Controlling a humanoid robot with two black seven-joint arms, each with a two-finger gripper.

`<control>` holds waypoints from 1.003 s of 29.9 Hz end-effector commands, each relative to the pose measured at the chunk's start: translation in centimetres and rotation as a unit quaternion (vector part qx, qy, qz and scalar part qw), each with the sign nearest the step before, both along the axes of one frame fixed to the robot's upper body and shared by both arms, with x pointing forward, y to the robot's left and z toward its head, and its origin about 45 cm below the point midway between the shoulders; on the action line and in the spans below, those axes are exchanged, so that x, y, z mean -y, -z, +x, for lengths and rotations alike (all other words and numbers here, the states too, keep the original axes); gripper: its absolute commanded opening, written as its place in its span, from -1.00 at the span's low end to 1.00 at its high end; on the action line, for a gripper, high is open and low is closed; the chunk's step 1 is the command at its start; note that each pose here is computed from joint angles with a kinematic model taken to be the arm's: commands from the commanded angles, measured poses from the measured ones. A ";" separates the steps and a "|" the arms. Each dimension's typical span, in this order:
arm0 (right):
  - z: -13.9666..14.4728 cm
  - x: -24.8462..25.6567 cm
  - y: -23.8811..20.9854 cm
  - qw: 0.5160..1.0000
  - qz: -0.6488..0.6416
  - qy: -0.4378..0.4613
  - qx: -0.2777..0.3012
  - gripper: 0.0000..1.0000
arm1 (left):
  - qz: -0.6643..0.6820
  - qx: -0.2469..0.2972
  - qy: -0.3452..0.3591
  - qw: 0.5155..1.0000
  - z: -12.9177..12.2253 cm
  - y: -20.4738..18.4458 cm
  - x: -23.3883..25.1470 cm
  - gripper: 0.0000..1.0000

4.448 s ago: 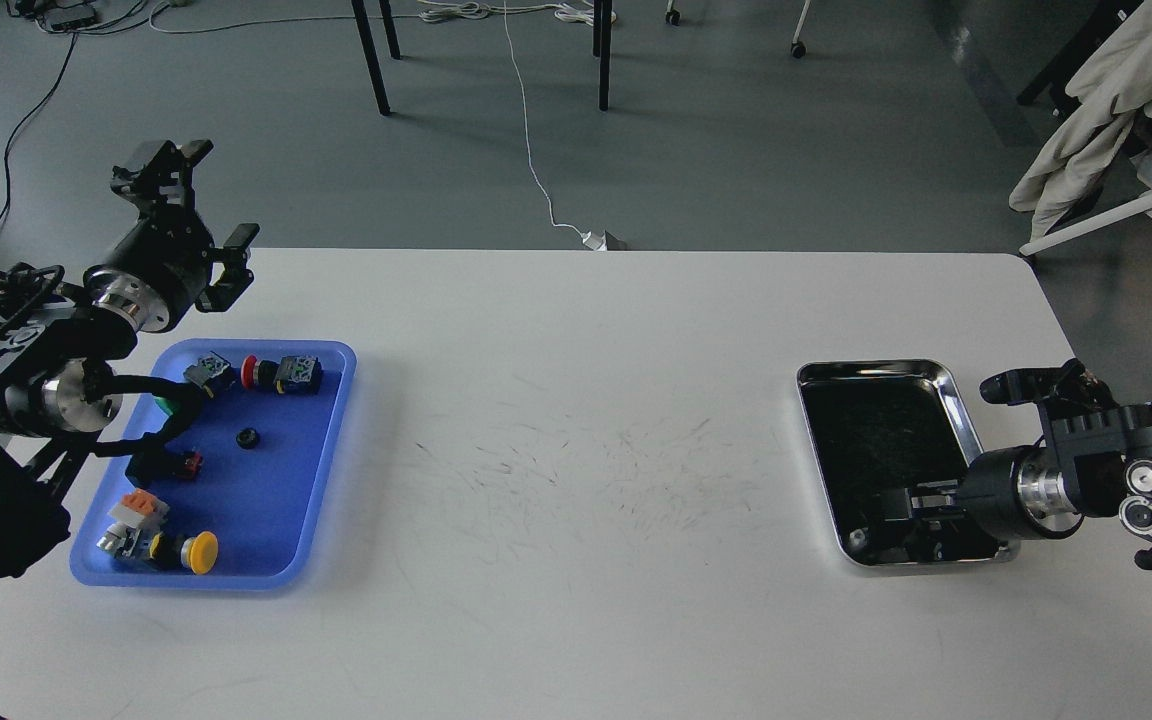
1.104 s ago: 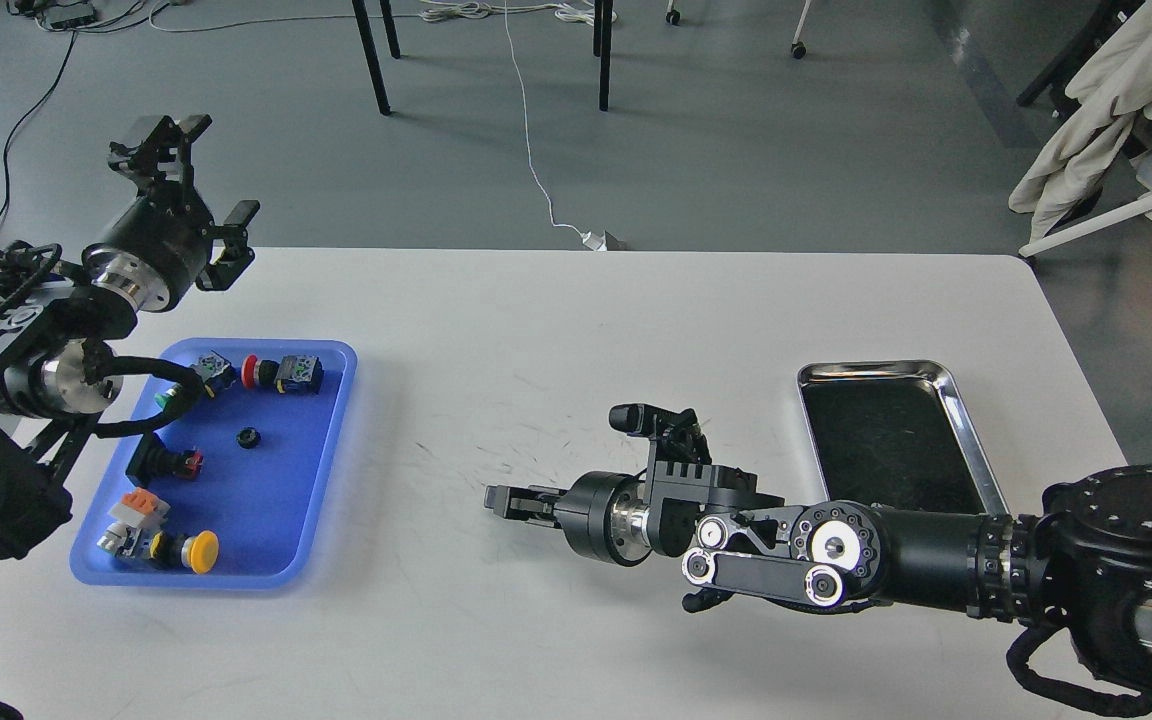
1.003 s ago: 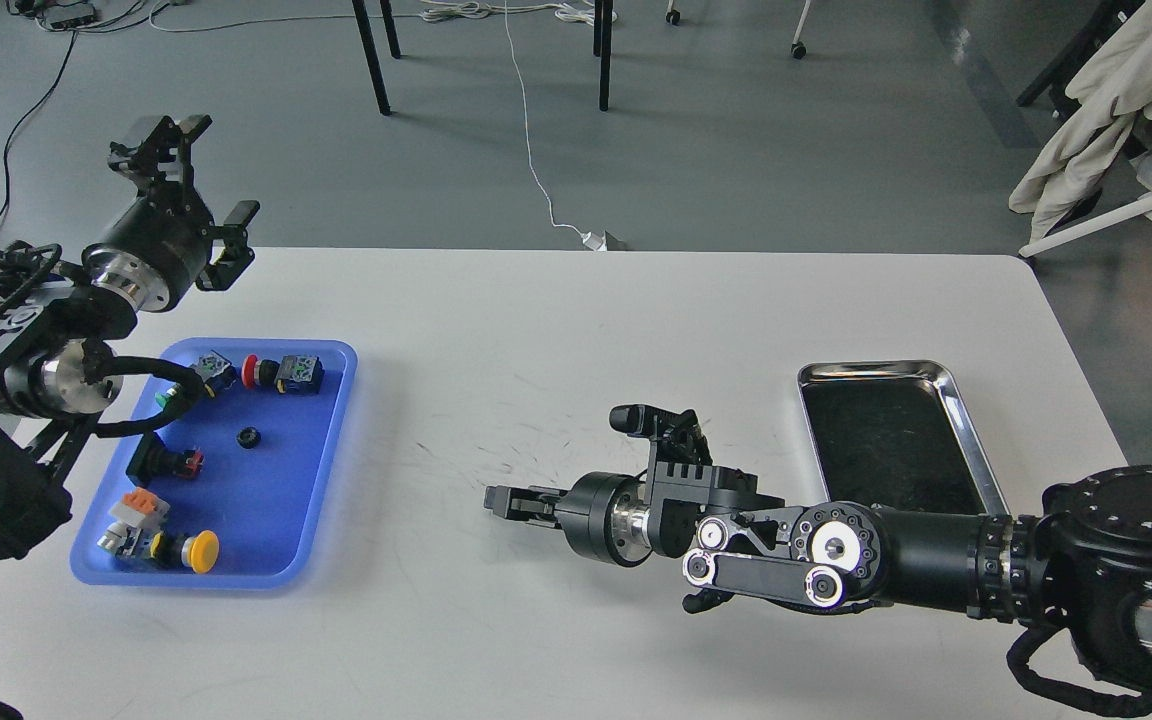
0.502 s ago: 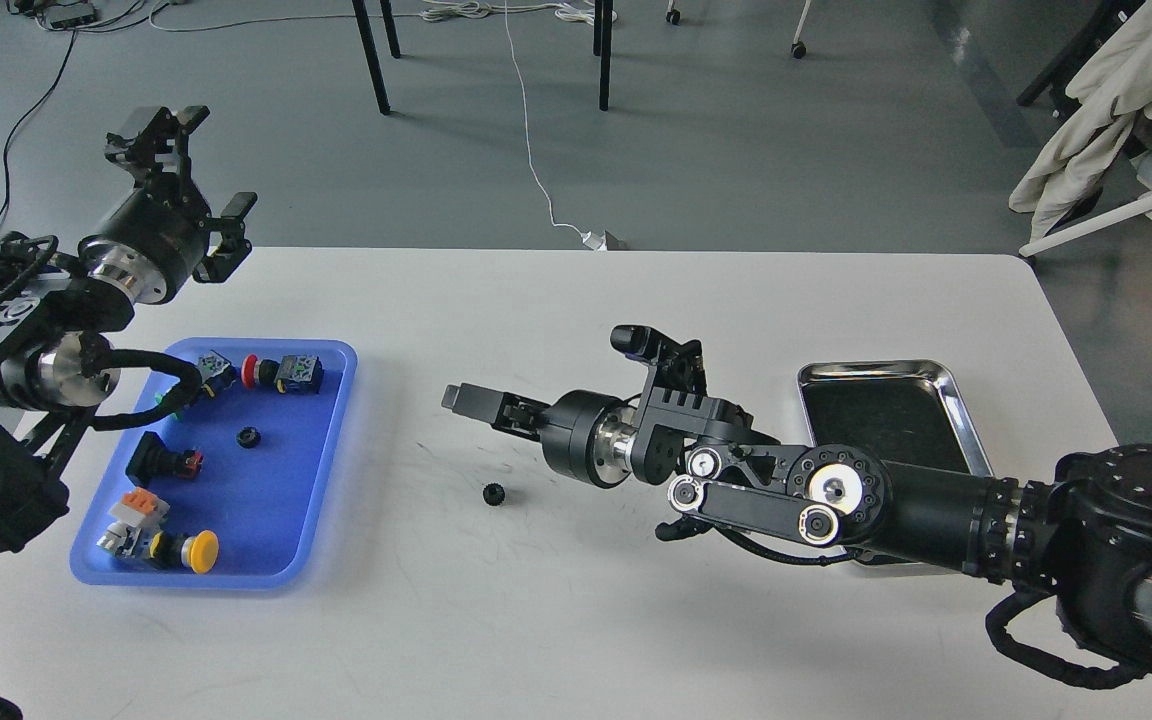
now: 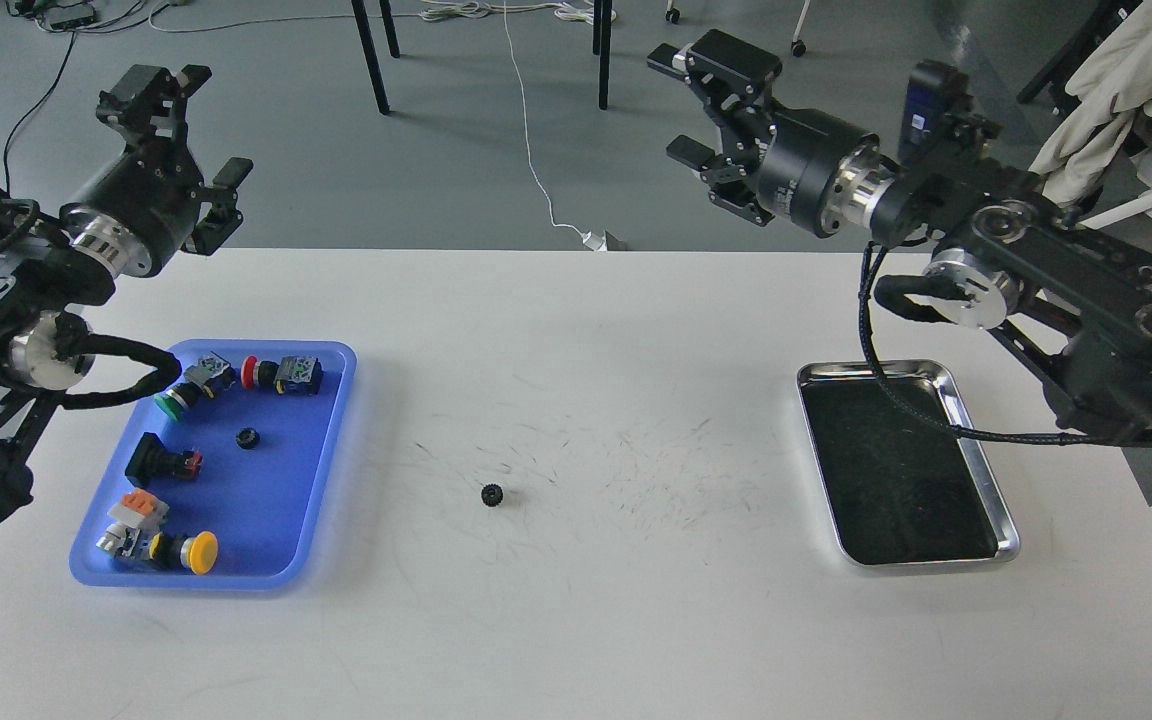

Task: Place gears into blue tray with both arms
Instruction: 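Release the black part on the table and withdraw the right arm, then reach the left hand to the black part on the table and grasp it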

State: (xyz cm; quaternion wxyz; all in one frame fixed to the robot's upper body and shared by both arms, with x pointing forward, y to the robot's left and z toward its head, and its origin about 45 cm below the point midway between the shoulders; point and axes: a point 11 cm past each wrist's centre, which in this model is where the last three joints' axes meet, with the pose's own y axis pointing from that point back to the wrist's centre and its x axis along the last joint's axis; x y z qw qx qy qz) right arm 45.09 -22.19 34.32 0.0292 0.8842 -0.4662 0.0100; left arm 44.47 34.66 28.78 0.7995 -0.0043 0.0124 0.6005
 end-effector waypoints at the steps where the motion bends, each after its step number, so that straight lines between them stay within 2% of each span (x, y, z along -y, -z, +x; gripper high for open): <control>1: -0.1 7.6 -0.2 0.992 0.086 0.080 -0.034 0.89 | 0.039 0.008 0.038 0.998 -0.6 -1.1 2.2 0.95; 4: -1.1 12.4 1.7 0.980 0.140 0.122 -0.068 0.89 | 0.108 0.008 0.078 0.991 -1.3 -0.8 4.8 0.95; 8: -3.5 17.6 5.5 0.951 0.243 0.156 -0.113 0.89 | 0.200 0.043 0.142 0.969 -2.8 -1.0 8.8 0.96; 12: -5.5 22.6 8.7 0.933 0.286 0.188 -0.112 0.89 | 0.275 0.080 0.218 0.933 -5.5 -0.4 13.3 0.96; 17: -7.3 28.9 12.7 0.888 0.328 0.303 -0.114 0.89 | 0.384 0.132 0.301 0.863 -9.0 1.3 17.7 0.96; 25: -8.2 28.0 15.9 0.869 0.353 0.317 -0.138 0.90 | 0.579 0.178 0.388 0.695 -14.0 9.8 19.0 0.96; 30: -8.2 27.8 16.2 0.870 0.351 0.316 -0.143 0.90 | 0.640 0.193 0.380 0.639 -15.5 14.0 17.7 0.96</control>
